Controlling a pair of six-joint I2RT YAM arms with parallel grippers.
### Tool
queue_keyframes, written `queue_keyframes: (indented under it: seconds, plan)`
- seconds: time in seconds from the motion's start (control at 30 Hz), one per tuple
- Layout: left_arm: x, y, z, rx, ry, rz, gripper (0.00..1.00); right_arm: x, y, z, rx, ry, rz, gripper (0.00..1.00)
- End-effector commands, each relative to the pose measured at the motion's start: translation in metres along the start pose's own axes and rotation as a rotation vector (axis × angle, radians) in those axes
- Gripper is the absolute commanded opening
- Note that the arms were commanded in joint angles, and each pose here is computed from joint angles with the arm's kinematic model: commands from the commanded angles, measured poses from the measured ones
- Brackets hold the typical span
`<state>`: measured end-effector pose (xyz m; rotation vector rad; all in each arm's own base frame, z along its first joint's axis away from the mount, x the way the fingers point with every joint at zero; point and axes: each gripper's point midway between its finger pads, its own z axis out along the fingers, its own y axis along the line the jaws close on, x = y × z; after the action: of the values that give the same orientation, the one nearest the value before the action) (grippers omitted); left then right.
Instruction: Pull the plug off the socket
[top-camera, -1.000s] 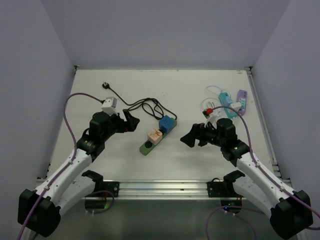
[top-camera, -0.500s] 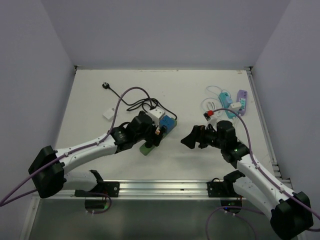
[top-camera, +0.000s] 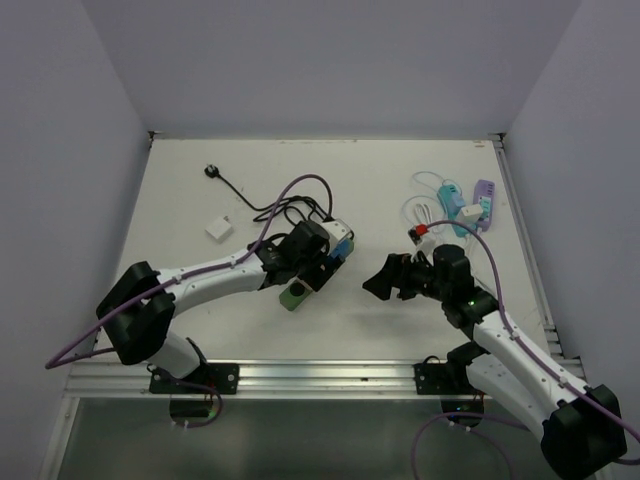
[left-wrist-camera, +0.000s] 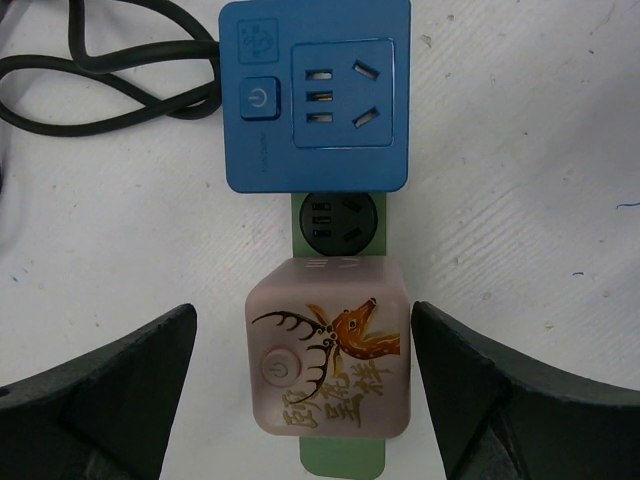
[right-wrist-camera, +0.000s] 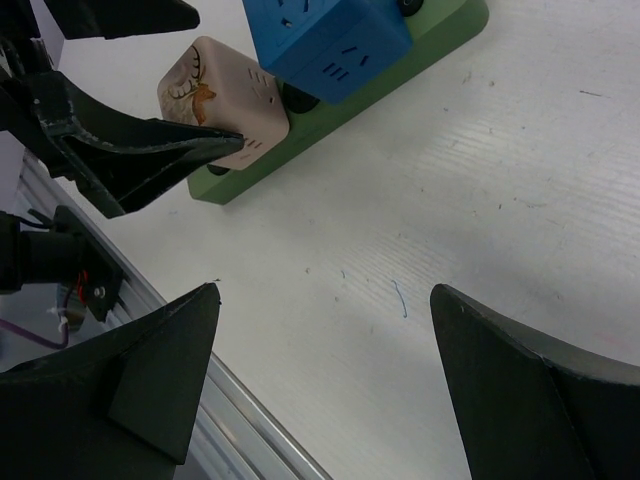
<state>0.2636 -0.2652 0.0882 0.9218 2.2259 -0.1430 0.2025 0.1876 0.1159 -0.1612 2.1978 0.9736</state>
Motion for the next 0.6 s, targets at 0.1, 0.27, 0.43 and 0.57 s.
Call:
queue_keyframes:
  seconds: [0.1,0.27,0.43,0.57]
  plan:
    - [-0.004,-0.009,0.004,0.045,0.041,0.046,0.88,-0.003,0.001,0.001,-0.006,-0.026,0.01,0.91]
    - [0.005,-0.016,0.007,0.078,0.075,0.042,0.78,0.0,0.0,0.001,-0.01,-0.023,0.015,0.91]
    - [0.01,-0.017,0.007,0.077,0.091,0.03,0.62,-0.001,0.002,0.007,-0.033,-0.049,0.085,0.9]
    - [0.008,-0.024,0.005,0.118,0.069,0.004,0.39,-0.002,0.004,0.013,-0.067,-0.084,0.158,0.89]
